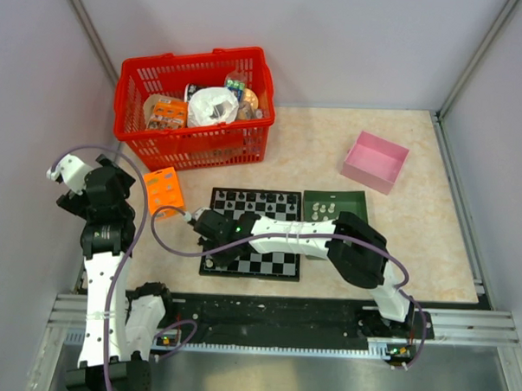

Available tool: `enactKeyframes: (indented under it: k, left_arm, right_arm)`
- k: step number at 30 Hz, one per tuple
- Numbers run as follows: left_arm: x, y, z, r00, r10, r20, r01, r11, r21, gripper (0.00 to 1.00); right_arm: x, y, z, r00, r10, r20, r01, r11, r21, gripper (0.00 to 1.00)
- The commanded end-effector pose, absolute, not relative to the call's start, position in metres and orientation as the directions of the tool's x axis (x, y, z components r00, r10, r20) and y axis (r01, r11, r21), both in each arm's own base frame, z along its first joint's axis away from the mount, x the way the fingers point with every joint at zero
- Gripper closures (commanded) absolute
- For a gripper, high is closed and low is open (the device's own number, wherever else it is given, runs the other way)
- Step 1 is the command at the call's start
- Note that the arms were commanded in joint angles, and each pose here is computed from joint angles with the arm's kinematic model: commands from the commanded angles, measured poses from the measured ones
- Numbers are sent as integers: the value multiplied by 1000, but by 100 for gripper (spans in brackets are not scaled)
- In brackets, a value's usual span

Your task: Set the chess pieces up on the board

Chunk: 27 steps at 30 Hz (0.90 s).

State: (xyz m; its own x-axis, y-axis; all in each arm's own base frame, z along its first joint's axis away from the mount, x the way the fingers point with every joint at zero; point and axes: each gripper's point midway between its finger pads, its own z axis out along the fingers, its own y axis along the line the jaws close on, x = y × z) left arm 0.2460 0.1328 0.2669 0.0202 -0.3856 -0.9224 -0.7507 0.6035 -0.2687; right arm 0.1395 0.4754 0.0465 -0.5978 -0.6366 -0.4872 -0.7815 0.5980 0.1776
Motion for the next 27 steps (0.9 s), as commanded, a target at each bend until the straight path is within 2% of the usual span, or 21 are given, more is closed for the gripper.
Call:
enactKeyframes:
  k: [1, 19, 27]
  left_arm:
    - [246, 134, 273, 46, -372, -927, -744, 606, -280, 1]
    - [247, 133, 272, 44, -375, -926, -737, 613, -284, 1]
    - [248, 133, 271, 43, -378, -925, -737, 613, -285, 1]
  right_arm:
    - [139, 486, 58, -575, -630, -522, -793, 585, 167, 93]
    - [138, 482, 56, -566, -657, -497, -802, 578, 150, 94]
    - [136, 485, 56, -567, -659, -494, -806, 569, 166, 85]
